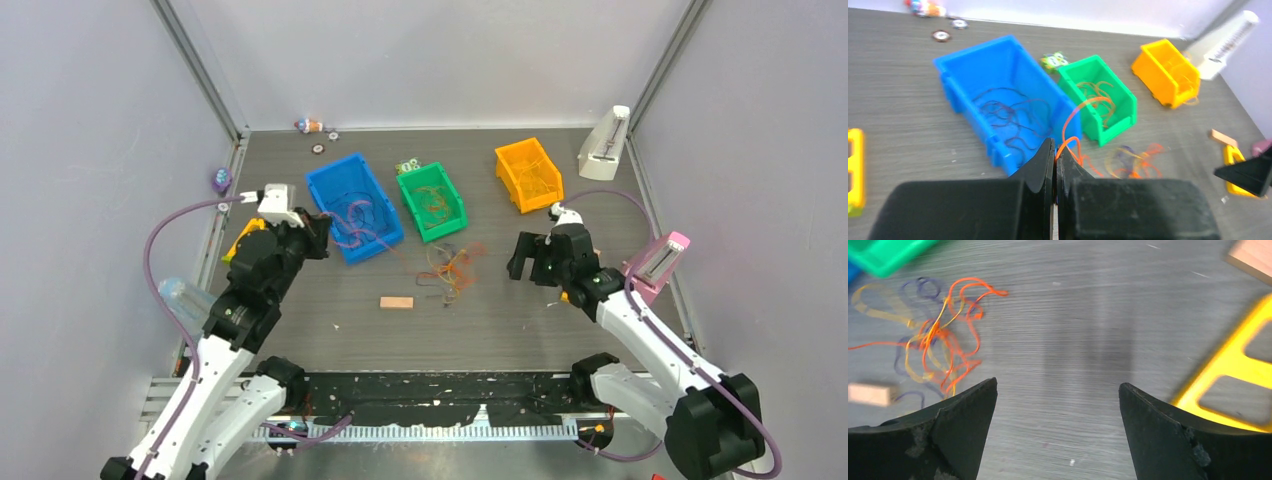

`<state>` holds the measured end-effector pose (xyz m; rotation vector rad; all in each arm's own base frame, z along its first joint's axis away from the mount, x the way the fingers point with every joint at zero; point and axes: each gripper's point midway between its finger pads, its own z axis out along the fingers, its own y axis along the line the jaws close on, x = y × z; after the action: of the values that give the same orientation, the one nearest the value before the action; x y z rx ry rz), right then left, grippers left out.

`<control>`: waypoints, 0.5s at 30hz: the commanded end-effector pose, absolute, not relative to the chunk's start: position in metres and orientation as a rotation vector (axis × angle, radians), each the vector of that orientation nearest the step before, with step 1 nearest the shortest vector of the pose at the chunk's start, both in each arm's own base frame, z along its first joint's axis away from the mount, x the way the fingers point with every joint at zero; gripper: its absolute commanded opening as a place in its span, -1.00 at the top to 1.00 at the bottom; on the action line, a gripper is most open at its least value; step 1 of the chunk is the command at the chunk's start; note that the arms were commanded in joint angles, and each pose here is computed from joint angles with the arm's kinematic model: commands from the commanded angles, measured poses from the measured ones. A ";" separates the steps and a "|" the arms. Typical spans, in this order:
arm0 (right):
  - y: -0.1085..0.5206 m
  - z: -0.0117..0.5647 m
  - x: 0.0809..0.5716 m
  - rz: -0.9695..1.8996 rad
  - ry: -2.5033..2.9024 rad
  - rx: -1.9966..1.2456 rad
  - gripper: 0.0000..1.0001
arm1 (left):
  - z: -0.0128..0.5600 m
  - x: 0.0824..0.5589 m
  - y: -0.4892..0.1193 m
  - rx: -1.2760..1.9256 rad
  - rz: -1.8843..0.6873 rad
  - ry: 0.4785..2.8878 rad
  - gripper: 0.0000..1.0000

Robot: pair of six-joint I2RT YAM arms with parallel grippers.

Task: Untangle the cables
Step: Untie the cable.

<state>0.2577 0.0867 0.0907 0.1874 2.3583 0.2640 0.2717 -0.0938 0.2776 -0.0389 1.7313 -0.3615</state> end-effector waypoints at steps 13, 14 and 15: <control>0.287 0.117 0.263 0.636 2.184 -0.623 -0.98 | 0.323 0.272 -0.137 0.158 -0.549 1.679 1.00; 0.290 0.112 0.265 0.609 2.199 -0.626 -0.98 | 0.325 0.271 -0.137 0.157 -0.552 1.674 1.00; 0.293 0.099 0.269 0.548 2.242 -0.623 -0.98 | 0.327 0.270 -0.136 0.155 -0.553 1.667 1.00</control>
<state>0.2473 0.2731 0.1059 -0.6116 2.2428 0.6575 0.2750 -0.1358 0.2886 0.1359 1.7750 -0.5294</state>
